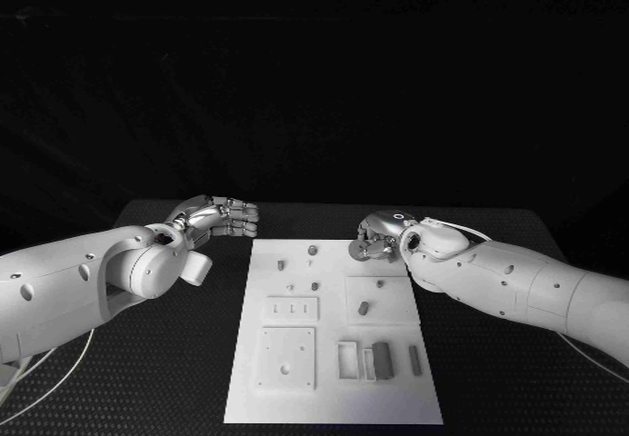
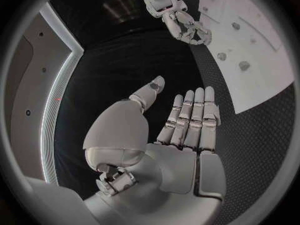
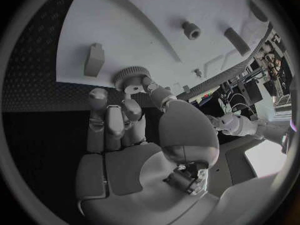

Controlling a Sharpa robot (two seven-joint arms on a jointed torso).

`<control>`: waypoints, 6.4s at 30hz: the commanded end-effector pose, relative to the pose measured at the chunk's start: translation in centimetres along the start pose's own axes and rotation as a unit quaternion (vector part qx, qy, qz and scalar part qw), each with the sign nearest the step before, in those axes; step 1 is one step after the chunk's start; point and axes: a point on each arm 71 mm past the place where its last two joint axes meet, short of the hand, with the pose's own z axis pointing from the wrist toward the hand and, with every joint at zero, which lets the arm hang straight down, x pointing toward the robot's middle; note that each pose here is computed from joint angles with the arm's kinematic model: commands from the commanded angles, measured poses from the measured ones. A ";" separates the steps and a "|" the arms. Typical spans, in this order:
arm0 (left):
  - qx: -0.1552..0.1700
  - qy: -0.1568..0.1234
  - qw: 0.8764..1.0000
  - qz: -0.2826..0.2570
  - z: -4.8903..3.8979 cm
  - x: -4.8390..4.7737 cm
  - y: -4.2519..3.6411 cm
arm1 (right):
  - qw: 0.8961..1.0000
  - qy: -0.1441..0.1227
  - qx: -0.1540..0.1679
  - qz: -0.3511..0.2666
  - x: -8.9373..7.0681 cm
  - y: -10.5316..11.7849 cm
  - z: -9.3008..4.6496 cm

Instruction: Assemble the parts on the task board

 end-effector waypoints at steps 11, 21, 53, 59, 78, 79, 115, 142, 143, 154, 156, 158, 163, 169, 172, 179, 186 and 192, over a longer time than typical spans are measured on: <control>0.005 0.008 1.000 -0.002 -0.09 0.17 -0.10 | 0.999 -0.034 0.000 -0.027 0.3 0.8 -0.9; 0.005 0.007 1.000 -0.002 -0.21 0.19 -0.11 | 0.996 -0.082 -0.006 -0.026 -1.6 2.1 -1.4; 0.005 0.011 1.000 -0.003 -0.15 0.51 -0.17 | 0.992 -0.079 -0.092 -0.020 0.0 12.1 -0.3; 0.006 0.010 1.000 -0.003 -0.15 0.50 -0.17 | 0.994 -0.067 -0.089 -0.018 0.7 12.1 0.0; 0.006 0.013 1.000 -0.003 -0.02 0.69 -0.20 | 0.994 -0.061 -0.092 -0.020 1.1 12.6 0.4; 0.006 0.013 1.000 -0.003 -0.01 0.69 -0.20 | 0.994 -0.060 -0.091 -0.020 1.1 12.5 0.4; 0.006 0.008 1.000 -0.001 0.11 0.66 -0.20 | 0.995 -0.053 -0.085 -0.007 1.8 12.0 0.9; 0.012 0.005 1.000 -0.002 -0.18 0.30 -0.21 | 0.986 -0.103 -0.104 0.080 -3.1 7.0 -1.9; 0.012 0.006 1.000 -0.002 -0.18 0.26 -0.21 | 0.986 -0.099 -0.107 0.085 -3.3 6.7 -2.0; 0.007 0.004 1.000 -0.004 -0.26 0.09 0.53 | 0.986 -0.043 -0.081 0.142 -4.9 -1.9 -3.5; 0.006 0.006 1.000 -0.004 -0.23 0.14 0.66 | 0.987 -0.029 -0.078 0.140 -4.7 -3.3 -3.7; 0.006 0.006 1.000 -0.004 -0.22 0.16 0.71 | 0.987 -0.015 -0.077 0.138 -4.5 -4.3 -3.8; 0.003 0.006 1.000 -0.005 -0.24 0.11 0.96 | 0.990 -0.003 -0.061 0.124 -4.0 -6.5 -3.9; 0.001 0.006 1.000 -0.005 -0.16 0.05 1.14 | 0.993 0.003 -0.038 0.116 -2.5 -8.3 -4.0; -0.001 0.006 1.000 -0.005 -0.15 0.09 1.29 | 0.993 0.010 -0.032 0.114 -1.4 -8.7 -4.1; -0.003 0.005 1.000 -0.005 -0.14 0.00 1.52 | 0.995 0.021 -0.031 0.097 0.2 -8.7 -4.0; -0.004 0.006 1.000 -0.006 -0.13 0.04 1.58 | 0.994 0.025 -0.031 0.099 1.1 -8.5 -4.0; -0.006 0.007 1.000 -0.006 -0.13 0.05 1.60 | 0.994 0.027 -0.039 0.097 1.4 -7.7 -3.8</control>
